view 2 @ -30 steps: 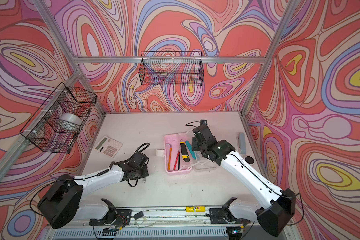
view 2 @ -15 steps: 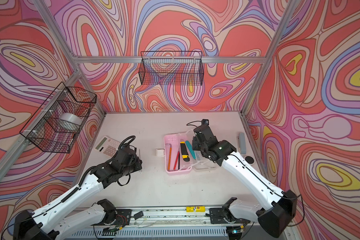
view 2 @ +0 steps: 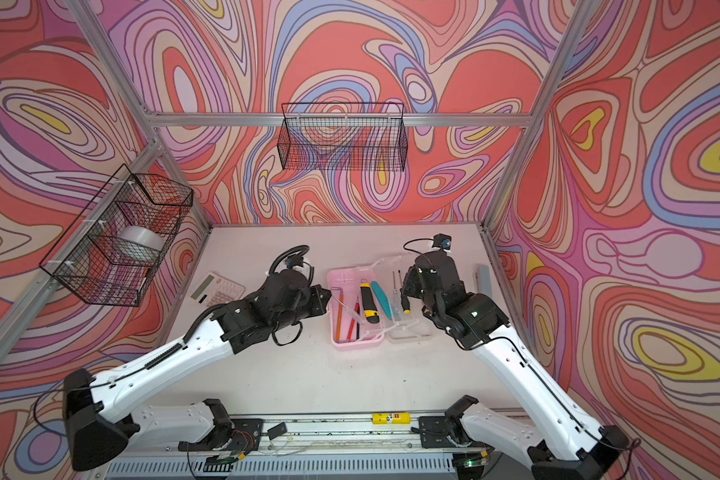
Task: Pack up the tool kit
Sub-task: 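Lift the clear-handled screwdriver toward the box with the left gripper while the right draws back, then close the right gripper on the screwdriver handle held by the left gripper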
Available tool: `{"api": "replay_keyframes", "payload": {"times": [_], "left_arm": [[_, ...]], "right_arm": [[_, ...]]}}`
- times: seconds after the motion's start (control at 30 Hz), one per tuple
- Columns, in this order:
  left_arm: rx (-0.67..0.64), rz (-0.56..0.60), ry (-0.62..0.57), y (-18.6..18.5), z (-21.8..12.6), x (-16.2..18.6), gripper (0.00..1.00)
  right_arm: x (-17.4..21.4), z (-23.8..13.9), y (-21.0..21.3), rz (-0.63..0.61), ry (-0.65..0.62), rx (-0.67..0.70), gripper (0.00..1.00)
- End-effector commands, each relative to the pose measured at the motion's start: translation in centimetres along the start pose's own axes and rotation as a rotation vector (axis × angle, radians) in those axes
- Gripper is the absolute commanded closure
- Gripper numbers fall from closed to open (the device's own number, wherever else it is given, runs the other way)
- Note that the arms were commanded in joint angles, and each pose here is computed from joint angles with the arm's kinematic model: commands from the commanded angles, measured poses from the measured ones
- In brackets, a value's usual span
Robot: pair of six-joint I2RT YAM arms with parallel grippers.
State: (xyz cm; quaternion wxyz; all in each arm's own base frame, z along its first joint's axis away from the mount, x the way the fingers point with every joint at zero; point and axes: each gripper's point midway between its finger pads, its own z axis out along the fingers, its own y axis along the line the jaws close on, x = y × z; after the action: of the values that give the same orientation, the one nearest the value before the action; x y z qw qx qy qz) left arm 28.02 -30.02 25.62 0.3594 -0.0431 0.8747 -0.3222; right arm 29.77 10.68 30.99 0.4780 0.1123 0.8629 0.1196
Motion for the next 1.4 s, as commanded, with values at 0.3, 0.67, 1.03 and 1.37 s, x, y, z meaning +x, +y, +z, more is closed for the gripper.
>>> {"api": "replay_keyframes", "payload": {"times": [0.3, 0.67, 1.03, 1.37], "left_arm": [[0.171, -0.02, 0.062, -9.6, 7.3, 2.4, 1.0], [0.043, 0.068, -0.05, -5.4, 3.8, 0.2, 1.0], [-0.1, 0.16, -0.046, 0.2, 1.2, 1.5, 0.59], [-0.104, 0.156, -0.004, 2.6, 0.3, 3.6, 0.55]], "right_arm": [[0.5, -1.8, -1.4, 0.042, 0.01, 0.015, 0.7], [7.0, 1.7, 0.7, -0.049, 0.268, -0.092, 0.69], [13.2, 1.8, 3.2, -0.076, 0.506, -0.194, 0.62], [17.7, 3.2, 4.1, 0.027, 0.589, -0.141, 0.62]]}}
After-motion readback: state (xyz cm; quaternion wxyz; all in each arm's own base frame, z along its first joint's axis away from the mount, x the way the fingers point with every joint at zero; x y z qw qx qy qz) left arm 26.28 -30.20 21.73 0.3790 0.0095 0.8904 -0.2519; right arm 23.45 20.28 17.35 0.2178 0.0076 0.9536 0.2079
